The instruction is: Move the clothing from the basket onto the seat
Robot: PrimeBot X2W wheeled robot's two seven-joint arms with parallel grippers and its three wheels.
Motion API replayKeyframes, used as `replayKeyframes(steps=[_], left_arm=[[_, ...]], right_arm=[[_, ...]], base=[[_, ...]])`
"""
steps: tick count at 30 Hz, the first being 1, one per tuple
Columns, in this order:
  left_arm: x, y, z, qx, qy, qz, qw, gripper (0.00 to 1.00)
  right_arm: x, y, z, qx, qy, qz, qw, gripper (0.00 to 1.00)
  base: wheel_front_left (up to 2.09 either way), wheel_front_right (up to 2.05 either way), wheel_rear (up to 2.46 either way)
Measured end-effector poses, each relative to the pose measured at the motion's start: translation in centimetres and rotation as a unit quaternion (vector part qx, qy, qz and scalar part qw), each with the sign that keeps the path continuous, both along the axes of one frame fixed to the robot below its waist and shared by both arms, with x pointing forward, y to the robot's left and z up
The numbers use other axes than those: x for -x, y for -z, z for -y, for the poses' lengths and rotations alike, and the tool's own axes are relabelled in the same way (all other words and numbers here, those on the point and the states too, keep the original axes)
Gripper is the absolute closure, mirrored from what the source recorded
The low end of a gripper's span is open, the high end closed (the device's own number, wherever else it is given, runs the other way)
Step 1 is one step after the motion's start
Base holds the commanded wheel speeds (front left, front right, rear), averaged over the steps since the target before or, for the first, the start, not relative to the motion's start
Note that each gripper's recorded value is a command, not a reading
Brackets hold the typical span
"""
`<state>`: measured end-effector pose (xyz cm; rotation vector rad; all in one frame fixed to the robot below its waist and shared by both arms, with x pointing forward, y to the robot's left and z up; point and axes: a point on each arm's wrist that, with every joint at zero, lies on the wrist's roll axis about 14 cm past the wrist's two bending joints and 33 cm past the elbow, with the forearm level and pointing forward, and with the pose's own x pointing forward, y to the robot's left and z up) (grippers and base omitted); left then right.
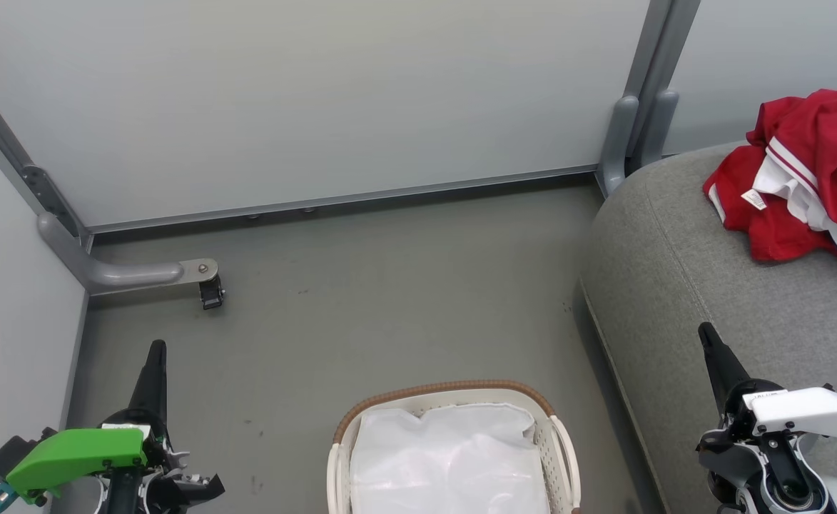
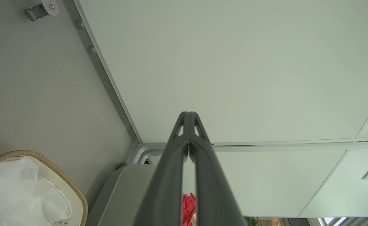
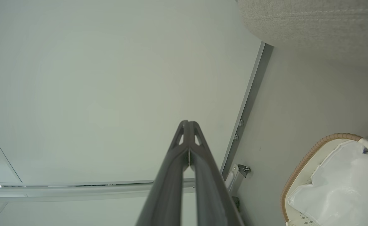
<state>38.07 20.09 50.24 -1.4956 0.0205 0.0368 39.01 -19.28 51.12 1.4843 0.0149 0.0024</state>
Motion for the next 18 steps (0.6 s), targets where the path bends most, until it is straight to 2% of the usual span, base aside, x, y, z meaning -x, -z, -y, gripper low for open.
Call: replayKeyframes(steps=[18], left_arm=[[-0.43,-1.0,0.19,0.04,0.006,0.018,0.999,1.0]], right_arm=[[0.28,-0.49,0.61,-0.046,0.005,0.01,0.999,1.0]], base=[[0.0,0.0,0.0]])
